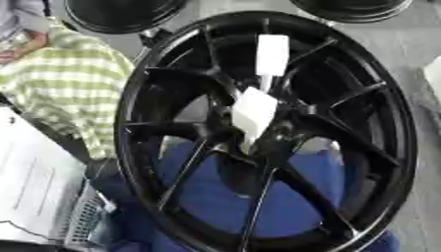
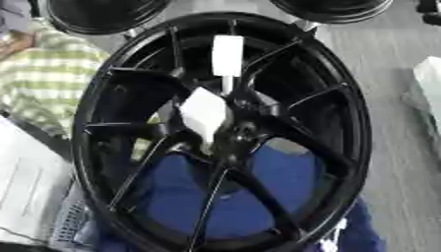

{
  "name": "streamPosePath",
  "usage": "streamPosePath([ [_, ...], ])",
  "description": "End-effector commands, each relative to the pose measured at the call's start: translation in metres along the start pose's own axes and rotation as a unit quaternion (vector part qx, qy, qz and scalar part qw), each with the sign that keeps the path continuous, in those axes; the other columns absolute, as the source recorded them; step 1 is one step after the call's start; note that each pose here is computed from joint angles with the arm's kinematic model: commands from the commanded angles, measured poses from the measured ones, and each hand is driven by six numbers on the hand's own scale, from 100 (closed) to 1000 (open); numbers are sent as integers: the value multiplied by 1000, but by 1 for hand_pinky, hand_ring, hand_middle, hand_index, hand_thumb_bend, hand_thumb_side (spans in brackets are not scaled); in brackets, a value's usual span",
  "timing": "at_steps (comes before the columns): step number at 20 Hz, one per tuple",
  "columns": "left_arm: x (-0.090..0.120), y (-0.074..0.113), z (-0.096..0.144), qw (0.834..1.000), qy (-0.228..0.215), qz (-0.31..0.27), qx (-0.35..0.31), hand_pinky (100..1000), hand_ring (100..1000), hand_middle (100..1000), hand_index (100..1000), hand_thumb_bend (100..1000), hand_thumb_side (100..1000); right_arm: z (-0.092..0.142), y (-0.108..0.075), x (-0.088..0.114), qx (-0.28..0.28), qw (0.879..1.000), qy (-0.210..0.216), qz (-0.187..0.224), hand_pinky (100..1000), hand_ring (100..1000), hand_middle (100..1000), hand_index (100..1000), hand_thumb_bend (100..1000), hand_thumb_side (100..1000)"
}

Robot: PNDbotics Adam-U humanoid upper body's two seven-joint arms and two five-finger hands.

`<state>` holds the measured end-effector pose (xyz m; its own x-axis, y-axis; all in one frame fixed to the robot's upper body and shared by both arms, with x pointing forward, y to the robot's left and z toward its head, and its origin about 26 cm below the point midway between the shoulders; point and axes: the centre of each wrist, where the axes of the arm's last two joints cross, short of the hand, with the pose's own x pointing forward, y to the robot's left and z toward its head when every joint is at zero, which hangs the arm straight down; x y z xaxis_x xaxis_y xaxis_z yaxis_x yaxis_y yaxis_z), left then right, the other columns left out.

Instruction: Pull the pin out of the wheel hub.

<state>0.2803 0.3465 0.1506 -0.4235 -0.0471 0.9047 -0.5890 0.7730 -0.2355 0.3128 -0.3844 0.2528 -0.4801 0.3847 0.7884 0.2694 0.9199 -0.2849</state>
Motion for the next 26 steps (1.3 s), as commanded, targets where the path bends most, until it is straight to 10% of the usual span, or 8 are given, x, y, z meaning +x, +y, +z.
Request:
streamPosePath([
  [1,7,0,-2,1000,-16,-2,-6,707,561,575,725,485,561,-3,-7,7,-3,1000,-10,11,817,738,613,739,100,541],
  [26,4,0,-1,1000,-11,-8,-6,705,562,577,726,485,562,-13,-8,18,21,999,-23,37,820,744,620,743,100,490],
])
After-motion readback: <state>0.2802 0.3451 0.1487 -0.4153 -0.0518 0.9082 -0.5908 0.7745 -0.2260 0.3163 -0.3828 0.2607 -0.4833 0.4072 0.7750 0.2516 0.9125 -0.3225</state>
